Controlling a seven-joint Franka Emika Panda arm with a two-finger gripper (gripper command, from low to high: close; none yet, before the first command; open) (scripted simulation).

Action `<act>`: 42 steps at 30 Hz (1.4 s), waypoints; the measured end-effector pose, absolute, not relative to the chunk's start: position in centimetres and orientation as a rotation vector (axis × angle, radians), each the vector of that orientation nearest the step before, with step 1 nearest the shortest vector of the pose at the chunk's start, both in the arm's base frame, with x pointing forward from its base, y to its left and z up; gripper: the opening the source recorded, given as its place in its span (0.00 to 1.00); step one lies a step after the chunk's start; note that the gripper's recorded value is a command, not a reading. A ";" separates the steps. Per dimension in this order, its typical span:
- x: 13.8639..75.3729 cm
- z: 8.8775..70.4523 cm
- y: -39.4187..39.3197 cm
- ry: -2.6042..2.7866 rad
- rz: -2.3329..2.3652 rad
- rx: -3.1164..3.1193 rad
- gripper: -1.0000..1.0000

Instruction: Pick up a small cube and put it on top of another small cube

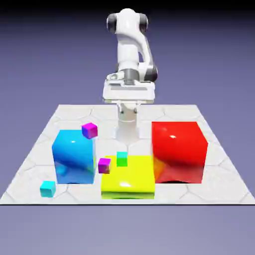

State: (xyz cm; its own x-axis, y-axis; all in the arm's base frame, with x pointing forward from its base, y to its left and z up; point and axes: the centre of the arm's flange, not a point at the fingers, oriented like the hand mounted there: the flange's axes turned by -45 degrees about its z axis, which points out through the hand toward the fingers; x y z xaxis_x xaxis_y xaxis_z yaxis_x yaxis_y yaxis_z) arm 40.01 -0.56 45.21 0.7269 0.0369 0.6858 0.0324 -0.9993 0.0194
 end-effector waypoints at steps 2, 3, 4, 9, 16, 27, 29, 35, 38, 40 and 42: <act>41.7 44.0 -2.3 0.022 1.061 2.961 0.50; 42.5 43.4 -3.2 0.004 1.013 2.984 0.50; 43.3 42.7 -4.2 -0.013 0.964 3.005 0.50; 46.7 38.7 -9.0 -0.094 0.722 3.092 0.50; 49.6 32.5 -16.3 -0.191 0.401 3.166 0.50; 51.0 23.9 -27.0 -0.248 -0.015 3.186 0.50; 51.1 22.7 -28.8 -0.244 -0.077 3.180 0.50; 51.2 20.1 -33.6 -0.199 -0.242 3.150 0.50; 51.4 19.3 -35.2 -0.163 -0.303 3.133 0.50; 51.2 16.9 -35.2 -0.161 -0.303 3.132 0.50; 50.5 12.4 -35.1 -0.163 -0.303 3.133 0.00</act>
State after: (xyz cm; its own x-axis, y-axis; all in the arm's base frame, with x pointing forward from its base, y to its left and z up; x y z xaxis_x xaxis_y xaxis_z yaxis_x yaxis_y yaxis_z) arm 50.46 -35.10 12.38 0.9761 -0.1021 -0.1919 -0.1040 -0.9946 0.0000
